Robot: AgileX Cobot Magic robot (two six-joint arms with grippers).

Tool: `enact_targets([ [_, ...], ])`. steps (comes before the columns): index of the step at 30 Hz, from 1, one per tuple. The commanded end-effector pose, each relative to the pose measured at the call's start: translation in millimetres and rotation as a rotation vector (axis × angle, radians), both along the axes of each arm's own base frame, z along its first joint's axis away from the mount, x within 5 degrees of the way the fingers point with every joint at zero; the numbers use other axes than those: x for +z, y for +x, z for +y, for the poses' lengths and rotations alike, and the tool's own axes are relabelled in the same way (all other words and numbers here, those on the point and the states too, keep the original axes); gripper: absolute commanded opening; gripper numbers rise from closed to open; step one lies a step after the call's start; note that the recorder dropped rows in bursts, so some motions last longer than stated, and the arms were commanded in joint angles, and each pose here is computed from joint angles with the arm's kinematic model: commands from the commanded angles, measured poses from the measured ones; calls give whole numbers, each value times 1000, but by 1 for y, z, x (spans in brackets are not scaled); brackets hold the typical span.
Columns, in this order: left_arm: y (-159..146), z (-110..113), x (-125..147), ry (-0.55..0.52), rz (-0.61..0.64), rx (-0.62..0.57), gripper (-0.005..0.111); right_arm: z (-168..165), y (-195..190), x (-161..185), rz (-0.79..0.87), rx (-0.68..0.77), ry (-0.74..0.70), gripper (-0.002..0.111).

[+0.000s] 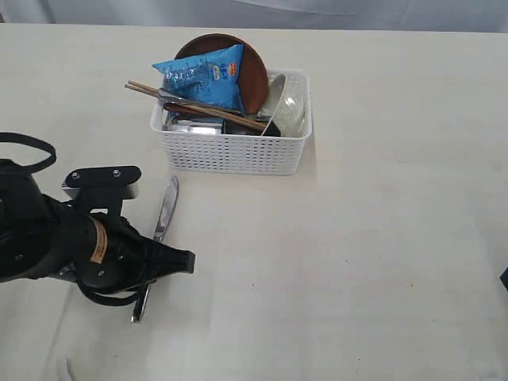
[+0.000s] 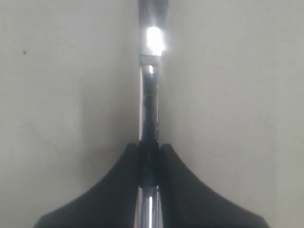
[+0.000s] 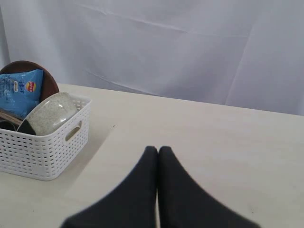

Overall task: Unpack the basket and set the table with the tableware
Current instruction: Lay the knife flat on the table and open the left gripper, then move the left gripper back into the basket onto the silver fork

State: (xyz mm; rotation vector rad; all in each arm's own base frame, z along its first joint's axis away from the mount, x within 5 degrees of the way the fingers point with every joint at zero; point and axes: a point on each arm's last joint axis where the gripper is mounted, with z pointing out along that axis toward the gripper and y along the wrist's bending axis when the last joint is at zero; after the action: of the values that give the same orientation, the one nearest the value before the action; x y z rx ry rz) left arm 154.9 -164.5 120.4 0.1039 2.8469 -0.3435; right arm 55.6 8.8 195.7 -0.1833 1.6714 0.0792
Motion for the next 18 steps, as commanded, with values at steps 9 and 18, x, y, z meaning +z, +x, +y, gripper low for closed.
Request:
enact_targets([
  [9,-3,3,-2,-22,-13,0,18,0,0,1,-12,-6,5,0],
  [18,-1,2,11,48,-48,-156,51,0,0,1,-12,-6,5,0],
])
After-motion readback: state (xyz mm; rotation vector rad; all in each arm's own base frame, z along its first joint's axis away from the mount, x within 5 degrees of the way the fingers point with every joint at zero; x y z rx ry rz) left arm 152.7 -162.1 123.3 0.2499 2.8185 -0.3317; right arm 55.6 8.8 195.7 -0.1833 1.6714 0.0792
